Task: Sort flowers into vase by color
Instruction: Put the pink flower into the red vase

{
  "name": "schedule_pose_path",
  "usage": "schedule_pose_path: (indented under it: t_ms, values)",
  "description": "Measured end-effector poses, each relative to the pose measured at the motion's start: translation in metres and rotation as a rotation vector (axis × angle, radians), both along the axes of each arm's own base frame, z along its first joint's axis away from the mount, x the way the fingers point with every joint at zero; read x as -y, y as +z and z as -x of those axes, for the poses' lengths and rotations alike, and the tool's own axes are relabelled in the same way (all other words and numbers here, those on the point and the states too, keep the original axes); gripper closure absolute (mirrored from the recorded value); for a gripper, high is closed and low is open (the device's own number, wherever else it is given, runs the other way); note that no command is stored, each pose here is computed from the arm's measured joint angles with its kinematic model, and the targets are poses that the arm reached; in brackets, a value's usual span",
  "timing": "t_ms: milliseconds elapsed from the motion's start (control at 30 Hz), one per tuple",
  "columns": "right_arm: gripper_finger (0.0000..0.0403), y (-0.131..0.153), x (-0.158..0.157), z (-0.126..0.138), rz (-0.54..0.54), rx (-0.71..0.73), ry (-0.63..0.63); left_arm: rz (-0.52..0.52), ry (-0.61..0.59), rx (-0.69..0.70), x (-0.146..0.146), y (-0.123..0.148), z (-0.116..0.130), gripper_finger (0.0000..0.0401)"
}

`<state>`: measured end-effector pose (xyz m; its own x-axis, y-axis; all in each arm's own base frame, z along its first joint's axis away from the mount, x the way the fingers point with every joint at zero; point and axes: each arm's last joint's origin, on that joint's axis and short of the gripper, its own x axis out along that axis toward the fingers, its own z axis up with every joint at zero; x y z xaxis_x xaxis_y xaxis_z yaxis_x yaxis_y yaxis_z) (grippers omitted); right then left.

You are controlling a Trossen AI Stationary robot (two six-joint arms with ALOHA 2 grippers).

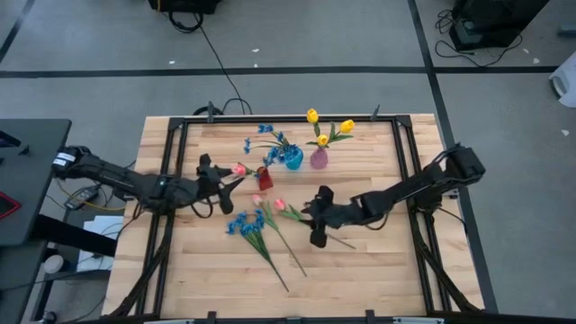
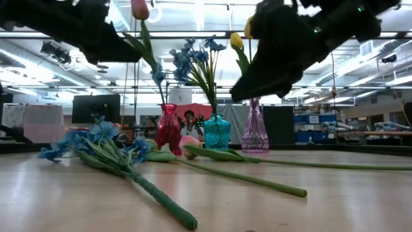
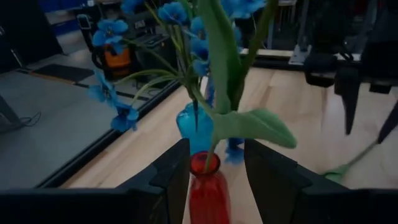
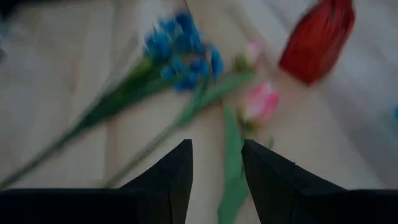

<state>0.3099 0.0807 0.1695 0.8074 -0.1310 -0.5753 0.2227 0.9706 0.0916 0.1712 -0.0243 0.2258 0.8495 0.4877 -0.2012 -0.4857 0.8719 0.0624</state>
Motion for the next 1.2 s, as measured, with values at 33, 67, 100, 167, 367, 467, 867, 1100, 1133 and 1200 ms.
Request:
schedule_pose_path:
  t_ms: [33, 67, 100, 167, 367, 467, 867, 1100, 1133, 1200]
  values:
    - [0.0251, 0.000, -0.002, -0.003, -0.006, -0.042, -0.012, -0.006, -0.001, 0.000, 0.003, 0.000, 0.001, 0.0243]
    - [0.0251, 0.000, -0.005, -0.006, -0.020, -0.069, -0.026, -0.014, -0.005, -0.003, 0.007, 0.000, 0.002, 0.0242]
    - [0.0251, 0.000, -0.007, -0.009, -0.032, -0.093, -0.039, -0.020, -0.011, -0.003, 0.011, 0.000, 0.004, 0.0242]
    - [0.0251, -0.003, -0.009, -0.011, -0.042, -0.154, -0.064, -0.030, -0.018, 0.003, 0.018, 0.000, 0.006, 0.0242]
    - [0.0251, -0.025, -0.011, -0.018, -0.105, -0.269, -0.040, -0.040, -0.072, 0.011, 0.035, 0.000, 0.012, 0.0242]
    - [0.0252, -0.038, -0.008, -0.019, -0.152, -0.325, -0.045, -0.024, -0.108, 0.022, 0.042, 0.000, 0.015, 0.0242]
    - [0.0277, -0.047, -0.005, -0.017, -0.093, -0.372, -0.077, 0.020, -0.156, 0.050, 0.055, 0.000, 0.022, 0.0242]
    - [0.0304, -0.023, -0.004, -0.015, -0.097, -0.295, -0.082, 0.019, -0.157, 0.048, 0.055, 0.000, 0.022, 0.0242]
    - [0.0304, -0.023, -0.003, -0.014, -0.085, -0.299, -0.090, 0.018, -0.157, 0.048, 0.055, 0.000, 0.022, 0.0242]
    - [0.0304, -0.025, -0.002, -0.011, -0.051, -0.325, -0.111, 0.016, -0.157, 0.047, 0.055, 0.000, 0.022, 0.0242]
